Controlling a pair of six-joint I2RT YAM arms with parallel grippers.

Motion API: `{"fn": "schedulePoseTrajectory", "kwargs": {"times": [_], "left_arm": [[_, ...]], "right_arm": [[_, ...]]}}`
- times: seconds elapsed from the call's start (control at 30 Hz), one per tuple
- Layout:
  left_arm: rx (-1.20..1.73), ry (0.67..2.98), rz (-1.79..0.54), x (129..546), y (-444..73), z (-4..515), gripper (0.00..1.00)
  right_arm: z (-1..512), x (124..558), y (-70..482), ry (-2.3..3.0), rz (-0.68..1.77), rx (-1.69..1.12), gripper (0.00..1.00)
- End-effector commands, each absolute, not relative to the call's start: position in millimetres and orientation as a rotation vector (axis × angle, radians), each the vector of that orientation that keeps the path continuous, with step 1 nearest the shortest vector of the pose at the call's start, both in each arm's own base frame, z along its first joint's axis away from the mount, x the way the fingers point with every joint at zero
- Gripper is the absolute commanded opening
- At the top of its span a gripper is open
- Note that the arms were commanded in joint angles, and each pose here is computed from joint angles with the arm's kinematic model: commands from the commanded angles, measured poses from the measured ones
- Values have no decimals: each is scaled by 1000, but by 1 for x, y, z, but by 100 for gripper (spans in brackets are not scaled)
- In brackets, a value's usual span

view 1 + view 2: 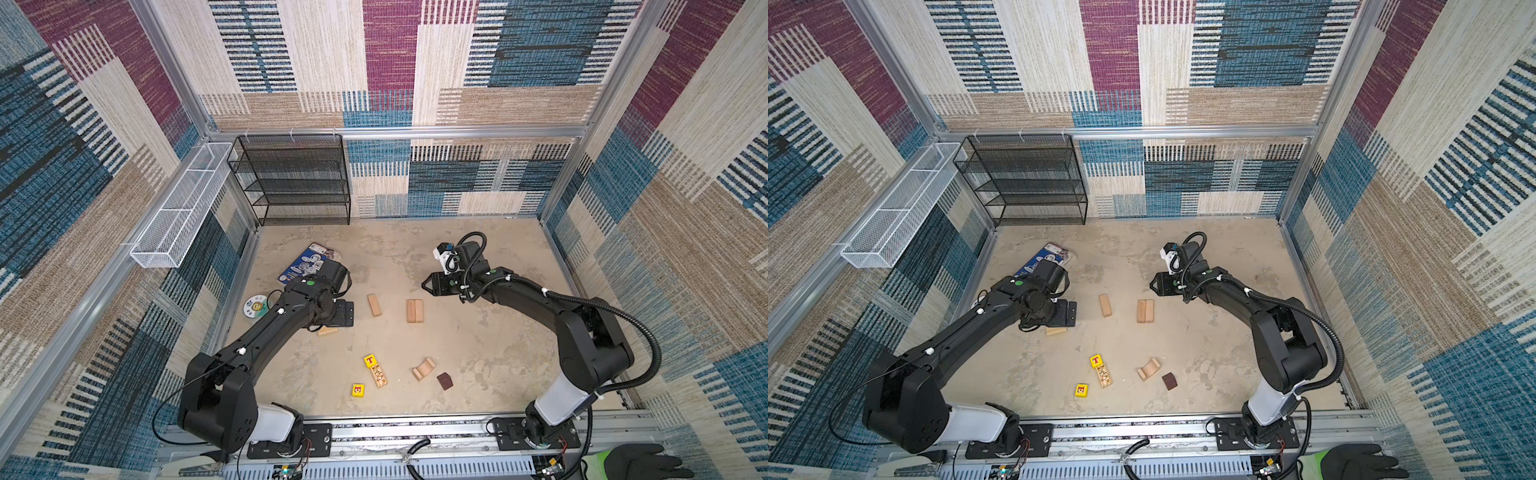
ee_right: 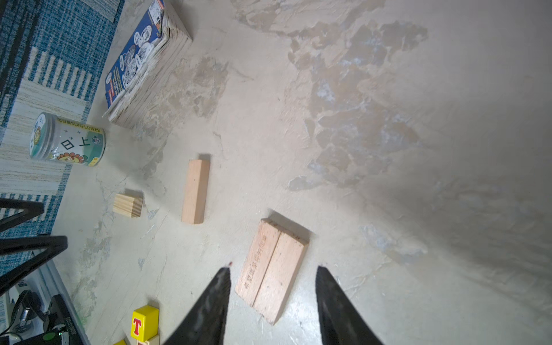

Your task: Build the wood block tower

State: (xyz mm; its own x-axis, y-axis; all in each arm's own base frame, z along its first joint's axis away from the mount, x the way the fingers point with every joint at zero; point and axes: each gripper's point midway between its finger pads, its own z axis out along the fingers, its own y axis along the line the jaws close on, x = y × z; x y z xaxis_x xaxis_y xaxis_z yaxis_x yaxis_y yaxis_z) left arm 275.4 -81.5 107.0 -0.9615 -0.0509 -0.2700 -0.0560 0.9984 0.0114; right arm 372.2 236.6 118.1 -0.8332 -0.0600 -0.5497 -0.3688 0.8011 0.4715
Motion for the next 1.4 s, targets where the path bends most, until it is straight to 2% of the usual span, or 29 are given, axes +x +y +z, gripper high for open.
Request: {"fn": "schedulePoseTrajectory", "kwargs": {"times": [0.0,0.17,0.47,0.67,0.87,1.37], "left_arm": [[-170,2907,-113,273,-87,95,99],[-204,2918,-182,280,-86,78,99],[-279,2973,-42,284,-65,53,100],[-350,2985,2,284,-54,42,94],[-361,2999,-63,284,-59,34,86],[-336,3024,-65,287,-60,27,81]], "right_arm": [[136,374,249,2377,863,-336,50],[140,371,254,2362,886,-359,50],[133,364,257,2367,912,-372,51],[128,363,256,2382,910,-367,51],[122,365,258,2402,913,-367,51],[113,368,265,2428,926,-377,51]]}}
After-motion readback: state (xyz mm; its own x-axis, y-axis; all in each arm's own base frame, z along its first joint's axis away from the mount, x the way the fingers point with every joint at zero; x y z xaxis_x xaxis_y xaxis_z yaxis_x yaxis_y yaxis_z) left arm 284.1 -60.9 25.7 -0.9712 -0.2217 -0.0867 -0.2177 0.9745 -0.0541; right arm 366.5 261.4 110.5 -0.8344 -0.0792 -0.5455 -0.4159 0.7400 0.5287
